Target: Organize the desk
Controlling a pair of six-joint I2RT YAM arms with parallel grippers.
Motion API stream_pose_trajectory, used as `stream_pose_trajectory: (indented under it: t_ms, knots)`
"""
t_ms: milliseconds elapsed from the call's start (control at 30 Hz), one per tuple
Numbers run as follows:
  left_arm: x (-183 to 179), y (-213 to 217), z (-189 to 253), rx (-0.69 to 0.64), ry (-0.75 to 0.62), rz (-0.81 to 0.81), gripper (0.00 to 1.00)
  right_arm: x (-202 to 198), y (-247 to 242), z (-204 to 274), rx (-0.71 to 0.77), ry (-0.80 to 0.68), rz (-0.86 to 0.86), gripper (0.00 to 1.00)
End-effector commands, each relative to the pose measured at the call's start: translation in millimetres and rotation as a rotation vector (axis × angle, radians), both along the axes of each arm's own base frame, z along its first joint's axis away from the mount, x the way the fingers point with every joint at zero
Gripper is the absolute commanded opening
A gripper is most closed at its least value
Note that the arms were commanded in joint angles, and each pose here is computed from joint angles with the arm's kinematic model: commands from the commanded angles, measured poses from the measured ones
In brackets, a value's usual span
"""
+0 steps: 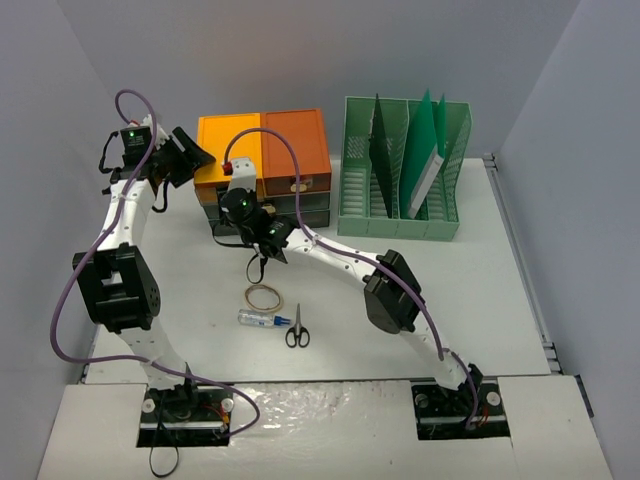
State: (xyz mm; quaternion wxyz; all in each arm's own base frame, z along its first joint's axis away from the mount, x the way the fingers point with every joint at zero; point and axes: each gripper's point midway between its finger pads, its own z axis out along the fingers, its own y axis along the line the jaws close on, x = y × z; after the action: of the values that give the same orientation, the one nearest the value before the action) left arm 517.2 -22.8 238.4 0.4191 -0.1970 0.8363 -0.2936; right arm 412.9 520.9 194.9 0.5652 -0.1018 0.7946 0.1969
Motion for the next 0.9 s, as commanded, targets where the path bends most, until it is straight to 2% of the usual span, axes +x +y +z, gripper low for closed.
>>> stream_pose_trajectory:
  t_ms: [0,467,667,867]
  knots:
    - [-19,-8,-27,0.043,0.109,-0.031,0.60,-28,-7,54,0.061,-0.044,0.006,0.00]
    - [-18,-8,-28,0.043,0.111,-0.028,0.60,-81,-4,55,0.038,-0.002,0.087,0.00]
    - [-18,-7,-27,0.044,0.109,-0.027,0.60,-93,0,46,0.012,0.016,0.111,0.00]
    - [-17,-7,-29,0.044,0.112,-0.028,0.60,-100,-12,57,0.009,0.025,0.088,0.01]
